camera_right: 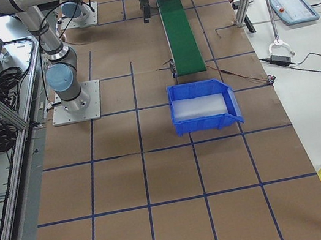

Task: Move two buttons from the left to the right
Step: 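Lower the yellow button onto the belt and open the left gripper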

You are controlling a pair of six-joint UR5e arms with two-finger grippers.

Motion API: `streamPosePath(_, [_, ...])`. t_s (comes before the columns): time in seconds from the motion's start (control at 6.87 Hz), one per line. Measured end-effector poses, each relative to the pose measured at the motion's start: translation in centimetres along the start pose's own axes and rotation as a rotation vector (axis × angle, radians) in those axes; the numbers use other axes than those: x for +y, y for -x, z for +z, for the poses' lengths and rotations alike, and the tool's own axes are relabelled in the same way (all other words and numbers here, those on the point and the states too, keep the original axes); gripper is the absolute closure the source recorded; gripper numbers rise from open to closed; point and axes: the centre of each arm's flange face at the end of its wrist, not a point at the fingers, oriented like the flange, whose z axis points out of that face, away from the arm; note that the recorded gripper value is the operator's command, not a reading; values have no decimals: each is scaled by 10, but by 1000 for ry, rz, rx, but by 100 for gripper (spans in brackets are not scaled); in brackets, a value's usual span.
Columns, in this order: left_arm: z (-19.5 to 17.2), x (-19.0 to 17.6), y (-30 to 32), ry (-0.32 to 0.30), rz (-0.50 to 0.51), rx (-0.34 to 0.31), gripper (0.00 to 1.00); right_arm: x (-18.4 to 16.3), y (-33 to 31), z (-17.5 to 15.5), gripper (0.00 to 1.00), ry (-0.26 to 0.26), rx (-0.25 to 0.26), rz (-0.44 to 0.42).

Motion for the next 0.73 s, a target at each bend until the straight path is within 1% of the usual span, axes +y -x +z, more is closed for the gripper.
streamPosePath(0.15, [-9, -2, 2, -14, -3, 1, 0, 0, 0, 0, 0, 0, 0, 0])
streamPosePath(0.44, [-39, 0, 4, -52, -6, -1, 0, 0, 0, -1, 0, -1, -1, 1])
streamPosePath(0.73, [-93, 21, 7, -83, -8, -2, 0, 0, 1, -2, 0, -3, -1, 0])
